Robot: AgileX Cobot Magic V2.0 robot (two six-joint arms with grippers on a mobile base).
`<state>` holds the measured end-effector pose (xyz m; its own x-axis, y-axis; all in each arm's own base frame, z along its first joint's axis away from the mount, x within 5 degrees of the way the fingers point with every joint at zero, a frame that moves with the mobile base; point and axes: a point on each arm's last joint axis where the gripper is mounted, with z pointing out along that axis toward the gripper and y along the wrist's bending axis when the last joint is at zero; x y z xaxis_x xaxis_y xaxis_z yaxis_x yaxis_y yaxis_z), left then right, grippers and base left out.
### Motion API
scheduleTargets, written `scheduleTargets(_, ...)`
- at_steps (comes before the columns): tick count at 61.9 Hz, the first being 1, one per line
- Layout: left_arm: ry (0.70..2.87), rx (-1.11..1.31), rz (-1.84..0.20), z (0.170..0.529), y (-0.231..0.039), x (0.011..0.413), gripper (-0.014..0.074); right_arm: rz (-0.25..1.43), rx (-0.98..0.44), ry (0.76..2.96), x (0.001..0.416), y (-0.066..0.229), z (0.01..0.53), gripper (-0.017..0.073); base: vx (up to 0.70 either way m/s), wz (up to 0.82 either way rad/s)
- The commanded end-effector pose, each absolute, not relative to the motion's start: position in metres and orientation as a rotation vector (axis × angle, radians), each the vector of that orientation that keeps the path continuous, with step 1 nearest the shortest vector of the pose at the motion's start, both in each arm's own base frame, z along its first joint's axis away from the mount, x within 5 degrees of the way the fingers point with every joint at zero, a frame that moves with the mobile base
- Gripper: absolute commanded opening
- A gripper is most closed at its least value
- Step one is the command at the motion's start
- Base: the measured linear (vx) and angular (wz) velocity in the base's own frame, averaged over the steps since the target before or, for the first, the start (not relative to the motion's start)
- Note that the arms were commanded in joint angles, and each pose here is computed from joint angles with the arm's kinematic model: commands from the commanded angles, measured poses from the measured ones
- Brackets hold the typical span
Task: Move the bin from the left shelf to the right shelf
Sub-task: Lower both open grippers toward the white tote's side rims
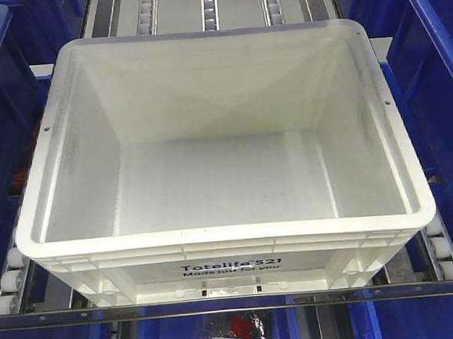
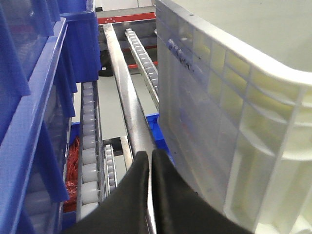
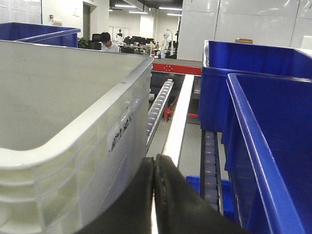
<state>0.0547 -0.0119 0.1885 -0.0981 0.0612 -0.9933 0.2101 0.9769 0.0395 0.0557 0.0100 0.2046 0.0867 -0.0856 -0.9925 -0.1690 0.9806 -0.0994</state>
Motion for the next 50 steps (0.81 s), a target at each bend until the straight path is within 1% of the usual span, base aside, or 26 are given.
scheduleTargets(1, 1.564, 0.189, -0.138, 0.2040, -0.0115, 0.0534, -0.0008, 0.050, -0.197, 1.420, 0.0551, 0.0092, 0.2056, -0.0007, 0.00, 0.00)
scheduleTargets(50, 1.558, 0.190, -0.136, 0.2045, -0.0115, 0.0535, -0.0008, 0.050, -0.197, 1.420, 0.0551, 0.0092, 0.2056, -0.0007, 0.00, 0.00)
